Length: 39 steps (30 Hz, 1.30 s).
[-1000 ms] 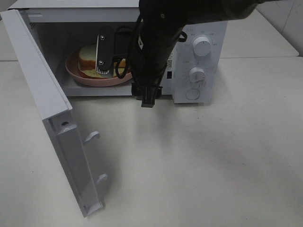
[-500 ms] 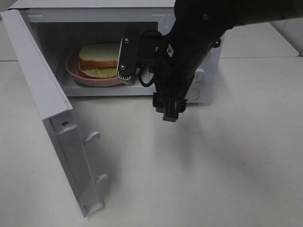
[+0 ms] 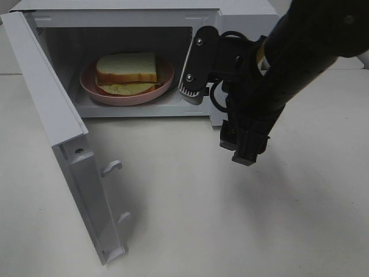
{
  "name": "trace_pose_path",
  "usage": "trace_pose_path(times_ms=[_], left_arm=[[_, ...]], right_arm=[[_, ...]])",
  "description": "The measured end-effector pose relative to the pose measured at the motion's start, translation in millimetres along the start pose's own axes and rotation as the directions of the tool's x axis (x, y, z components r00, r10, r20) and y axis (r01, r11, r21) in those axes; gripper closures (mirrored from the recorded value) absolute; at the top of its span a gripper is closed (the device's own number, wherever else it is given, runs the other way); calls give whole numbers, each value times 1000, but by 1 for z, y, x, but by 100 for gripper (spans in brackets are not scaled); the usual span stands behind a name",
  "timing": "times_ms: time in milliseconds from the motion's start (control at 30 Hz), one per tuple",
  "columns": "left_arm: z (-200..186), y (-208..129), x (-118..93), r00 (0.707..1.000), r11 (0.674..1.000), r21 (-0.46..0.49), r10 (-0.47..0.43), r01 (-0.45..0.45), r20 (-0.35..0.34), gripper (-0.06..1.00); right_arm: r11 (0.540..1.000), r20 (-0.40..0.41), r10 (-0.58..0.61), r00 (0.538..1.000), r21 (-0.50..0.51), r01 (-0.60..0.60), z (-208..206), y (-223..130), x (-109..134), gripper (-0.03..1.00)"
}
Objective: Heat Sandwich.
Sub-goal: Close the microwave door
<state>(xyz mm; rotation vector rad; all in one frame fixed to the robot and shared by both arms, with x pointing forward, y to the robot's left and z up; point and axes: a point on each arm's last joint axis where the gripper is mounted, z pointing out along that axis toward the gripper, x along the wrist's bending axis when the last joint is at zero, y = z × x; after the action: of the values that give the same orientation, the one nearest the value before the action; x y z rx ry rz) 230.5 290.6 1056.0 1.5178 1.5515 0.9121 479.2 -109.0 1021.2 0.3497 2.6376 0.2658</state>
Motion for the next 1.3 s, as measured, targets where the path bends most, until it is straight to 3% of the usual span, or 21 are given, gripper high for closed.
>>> trace_pose_path(times_ms=[300,433,667,1033,1300], left_arm=[[0,0,0,1000,1000,0,0,0,0,-2],[0,0,0,1000,1000,0,0,0,0,-2],[0,0,0,1000,1000,0,0,0,0,-2],[0,0,0,1000,1000,0,0,0,0,-2],[0,0,0,1000,1000,0,0,0,0,-2]], right_arm=[[971,-1,233,972,-56,-233,-38,-28,12,22],[929,-18,365,931,-48,-366,-63,-48,21,22],[901,-34,434,900,-5,-435,-89,-69,29,22],[866,-97,493,865,149,-477,-121,-101,49,22],[858,-101,511,854,125,-498,-137,-133,68,22]])
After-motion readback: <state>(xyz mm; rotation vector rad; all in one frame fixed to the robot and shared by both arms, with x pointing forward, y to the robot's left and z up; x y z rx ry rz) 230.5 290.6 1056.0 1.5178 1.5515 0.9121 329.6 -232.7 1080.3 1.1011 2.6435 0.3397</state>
